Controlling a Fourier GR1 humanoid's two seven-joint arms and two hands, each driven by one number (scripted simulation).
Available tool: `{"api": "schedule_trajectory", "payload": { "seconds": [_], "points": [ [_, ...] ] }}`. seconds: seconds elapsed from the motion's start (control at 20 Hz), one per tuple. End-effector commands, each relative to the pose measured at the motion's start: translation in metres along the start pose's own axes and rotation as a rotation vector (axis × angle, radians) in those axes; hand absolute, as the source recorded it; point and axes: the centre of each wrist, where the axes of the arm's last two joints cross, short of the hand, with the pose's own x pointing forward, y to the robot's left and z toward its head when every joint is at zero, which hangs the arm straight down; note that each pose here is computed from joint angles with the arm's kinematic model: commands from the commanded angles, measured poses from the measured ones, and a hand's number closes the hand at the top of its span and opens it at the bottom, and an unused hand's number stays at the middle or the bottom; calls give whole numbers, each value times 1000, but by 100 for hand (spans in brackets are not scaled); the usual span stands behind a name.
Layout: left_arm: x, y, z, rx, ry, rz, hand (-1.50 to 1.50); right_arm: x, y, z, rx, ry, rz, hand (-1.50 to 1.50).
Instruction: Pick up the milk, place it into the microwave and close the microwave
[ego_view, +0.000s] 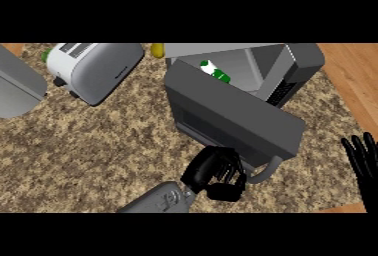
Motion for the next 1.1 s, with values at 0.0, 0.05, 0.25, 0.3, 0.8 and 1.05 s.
{"api": "schedule_trajectory", "payload": {
  "seconds": [0.0,0.05,0.25,0.3,0.8,1.05],
  "points": [
    [13,14,-21,113,-39,27,150,13,-2,-6,51,-29,-5,-150],
    [19,16,-18,171,-72,108,150,9,0,-11,44,-34,-14,-150],
    [34,26,-32,257,-168,126,-150,21,-4,-24,59,-71,16,-150],
    [38,31,-37,275,-194,119,-150,22,-4,-26,87,-76,-1,-150],
    [51,51,-64,379,-218,114,-150,36,-10,-43,127,-123,-41,-150],
    [57,59,-73,404,-231,118,-150,43,-7,-60,184,-140,-63,-150]
  ]
}}
